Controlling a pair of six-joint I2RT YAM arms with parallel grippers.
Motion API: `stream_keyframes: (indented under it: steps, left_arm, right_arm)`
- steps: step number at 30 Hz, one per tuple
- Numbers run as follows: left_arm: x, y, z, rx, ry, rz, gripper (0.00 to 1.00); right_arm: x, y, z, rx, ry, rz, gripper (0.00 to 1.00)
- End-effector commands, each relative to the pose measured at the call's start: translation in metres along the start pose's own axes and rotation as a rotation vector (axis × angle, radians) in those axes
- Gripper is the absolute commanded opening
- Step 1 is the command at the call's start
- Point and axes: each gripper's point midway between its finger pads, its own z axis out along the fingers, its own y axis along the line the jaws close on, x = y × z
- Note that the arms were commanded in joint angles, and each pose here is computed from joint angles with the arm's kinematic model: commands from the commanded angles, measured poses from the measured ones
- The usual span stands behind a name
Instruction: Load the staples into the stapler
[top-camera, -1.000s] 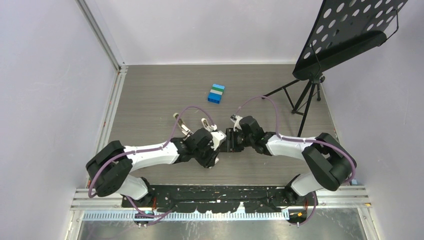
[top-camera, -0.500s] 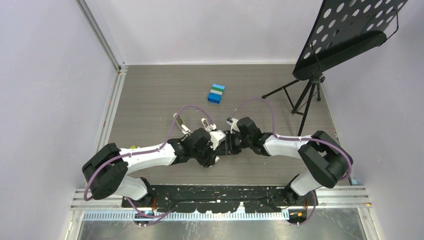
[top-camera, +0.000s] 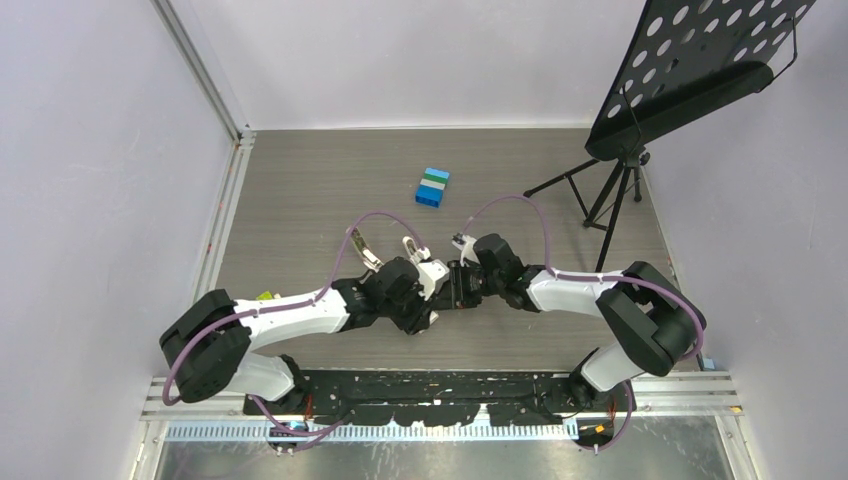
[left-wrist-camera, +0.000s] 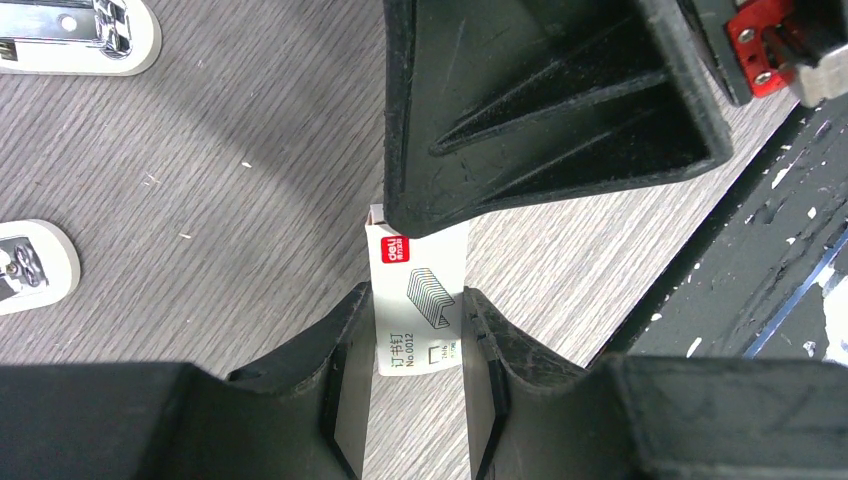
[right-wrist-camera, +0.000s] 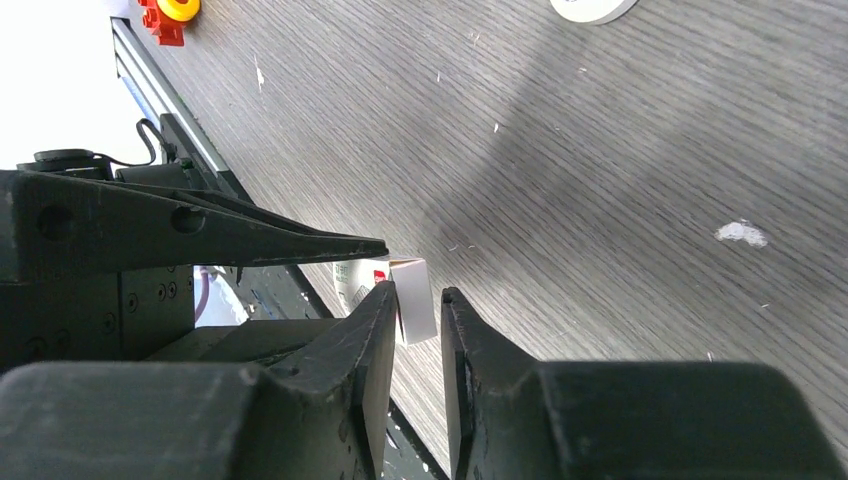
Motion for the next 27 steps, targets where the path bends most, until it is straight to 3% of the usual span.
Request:
stream_keyframes:
  steps: [1, 10, 17, 27]
  left_arm:
    - [-0.021, -0.003, -0.002, -0.002, -0.087, 0.001, 0.24]
    - [-0.025, -0.005, -0.005, 0.010, -0.100, -0.004, 0.24]
    - [-0.021, -0.007, -0.004, 0.020, -0.080, -0.008, 0.24]
    - [-0.008, -0.012, 0.001, 0.050, -0.012, -0.024, 0.27]
  right_arm:
    - [-0.009, 0.014, 0.001, -0.036, -0.015, -0.043, 0.27]
    - [-0.009, 0.010, 0.002, 0.004, -0.019, -0.063, 0.17]
    - [-0.011, 0.005, 0.000, 0.059, -0.041, -0.093, 0.01]
    - [-0.020, -0.008, -0.011, 0.158, -0.104, -0.117, 0.00]
